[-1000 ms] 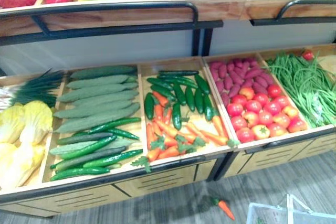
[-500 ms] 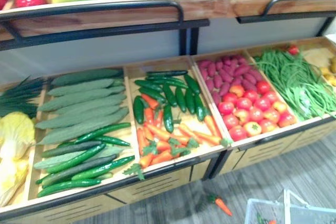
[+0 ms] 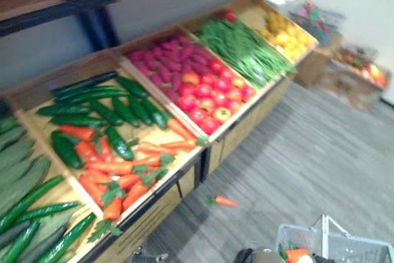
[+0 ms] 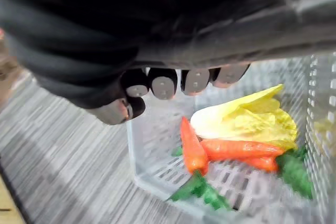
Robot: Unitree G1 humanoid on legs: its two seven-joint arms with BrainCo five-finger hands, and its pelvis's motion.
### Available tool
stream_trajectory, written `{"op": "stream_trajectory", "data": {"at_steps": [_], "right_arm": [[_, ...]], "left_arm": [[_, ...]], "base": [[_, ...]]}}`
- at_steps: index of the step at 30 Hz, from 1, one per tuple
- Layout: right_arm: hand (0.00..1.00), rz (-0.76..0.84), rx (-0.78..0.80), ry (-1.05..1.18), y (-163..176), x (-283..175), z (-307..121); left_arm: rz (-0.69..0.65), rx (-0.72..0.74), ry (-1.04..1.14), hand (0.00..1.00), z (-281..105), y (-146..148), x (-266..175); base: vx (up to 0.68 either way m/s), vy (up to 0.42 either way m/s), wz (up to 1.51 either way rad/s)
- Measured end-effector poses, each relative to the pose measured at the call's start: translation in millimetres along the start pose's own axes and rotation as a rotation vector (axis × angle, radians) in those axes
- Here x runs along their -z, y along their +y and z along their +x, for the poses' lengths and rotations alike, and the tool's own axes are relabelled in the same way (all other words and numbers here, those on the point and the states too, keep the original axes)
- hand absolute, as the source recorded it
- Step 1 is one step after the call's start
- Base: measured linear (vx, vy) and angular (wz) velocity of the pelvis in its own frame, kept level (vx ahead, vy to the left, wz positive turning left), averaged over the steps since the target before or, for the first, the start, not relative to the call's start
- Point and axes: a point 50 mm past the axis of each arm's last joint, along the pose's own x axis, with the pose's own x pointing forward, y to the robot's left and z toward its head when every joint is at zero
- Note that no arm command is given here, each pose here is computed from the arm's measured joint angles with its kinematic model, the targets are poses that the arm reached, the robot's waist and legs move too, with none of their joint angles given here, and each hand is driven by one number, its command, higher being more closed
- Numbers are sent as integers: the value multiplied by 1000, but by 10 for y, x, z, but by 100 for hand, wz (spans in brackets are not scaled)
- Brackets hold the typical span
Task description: Pick vegetable in the basket
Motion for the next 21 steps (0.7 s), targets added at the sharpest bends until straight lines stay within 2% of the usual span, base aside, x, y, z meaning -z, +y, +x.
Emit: {"op": "stream_trajectory", "data": {"at_steps": [6,10,14,21], "right_arm": [[100,-39,-16,0,30,-40,7],[100,-98,-3,43,-65,189,-26],[100,-167,-32,45,-21,284,-62],[100,-230,-55,-77,48,2,-22]], "left_arm": [[-29,9,25,0,-9,-2,58],[-40,19,16,0,-7,-56,10],[-78,14,23,0,-26,-69,48],[-90,-1,52,0,-110,-111,239]], "base": [[-36,-313,-145],[-86,-268,-43],[-102,-48,-39],[-62,121,-94]]}}
